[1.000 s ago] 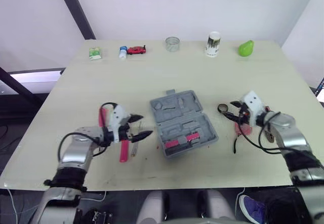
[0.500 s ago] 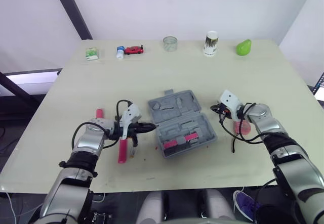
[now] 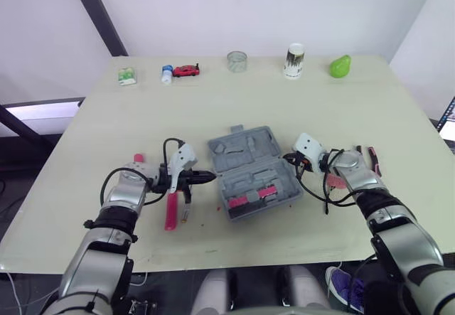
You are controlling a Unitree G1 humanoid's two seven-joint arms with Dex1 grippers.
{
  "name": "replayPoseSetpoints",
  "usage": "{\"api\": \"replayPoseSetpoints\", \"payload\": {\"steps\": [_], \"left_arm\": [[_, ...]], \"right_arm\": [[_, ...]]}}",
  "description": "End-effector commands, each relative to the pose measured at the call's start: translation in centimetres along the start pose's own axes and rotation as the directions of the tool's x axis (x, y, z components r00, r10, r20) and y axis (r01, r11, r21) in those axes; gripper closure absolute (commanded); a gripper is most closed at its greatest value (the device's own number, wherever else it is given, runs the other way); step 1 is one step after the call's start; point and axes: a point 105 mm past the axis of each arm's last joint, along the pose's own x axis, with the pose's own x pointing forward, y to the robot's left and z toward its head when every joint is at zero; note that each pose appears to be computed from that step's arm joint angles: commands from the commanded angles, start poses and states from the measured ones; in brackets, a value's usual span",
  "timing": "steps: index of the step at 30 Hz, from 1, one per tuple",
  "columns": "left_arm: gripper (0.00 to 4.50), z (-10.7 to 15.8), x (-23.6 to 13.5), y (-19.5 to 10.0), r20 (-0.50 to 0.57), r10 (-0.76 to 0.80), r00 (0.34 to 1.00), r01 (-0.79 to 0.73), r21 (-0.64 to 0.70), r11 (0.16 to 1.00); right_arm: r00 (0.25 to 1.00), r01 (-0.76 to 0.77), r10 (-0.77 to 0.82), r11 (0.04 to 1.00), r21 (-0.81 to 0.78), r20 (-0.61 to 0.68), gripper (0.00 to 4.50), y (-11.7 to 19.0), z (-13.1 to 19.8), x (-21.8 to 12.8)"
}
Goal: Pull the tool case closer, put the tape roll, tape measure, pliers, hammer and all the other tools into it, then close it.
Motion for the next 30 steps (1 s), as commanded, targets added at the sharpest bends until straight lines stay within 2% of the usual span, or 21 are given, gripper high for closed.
{"api": "replayPoseSetpoints", "payload": {"steps": [1,20,30], "left_arm": [[4.47,0.8,-0.3,0.5,0.008,0.010,1.000,-0.010,0.034,0.999],[4.47,1.0,1.0,0.0,0.003,-0.031,1.000,0.031,0.025,0.999],[4.47,1.1,1.8,-0.5,0.005,-0.056,0.998,0.056,0.038,0.998]], "right_arm": [[0.999,-0.008,0.010,0.999,-0.042,0.041,4.50,-0.1,1.5,0.2],[0.998,-0.018,0.021,0.999,-0.045,0.057,4.50,0.3,1.7,0.4],[0.993,-0.097,0.099,0.995,-0.037,0.066,4.50,1.6,1.8,-0.2]]}}
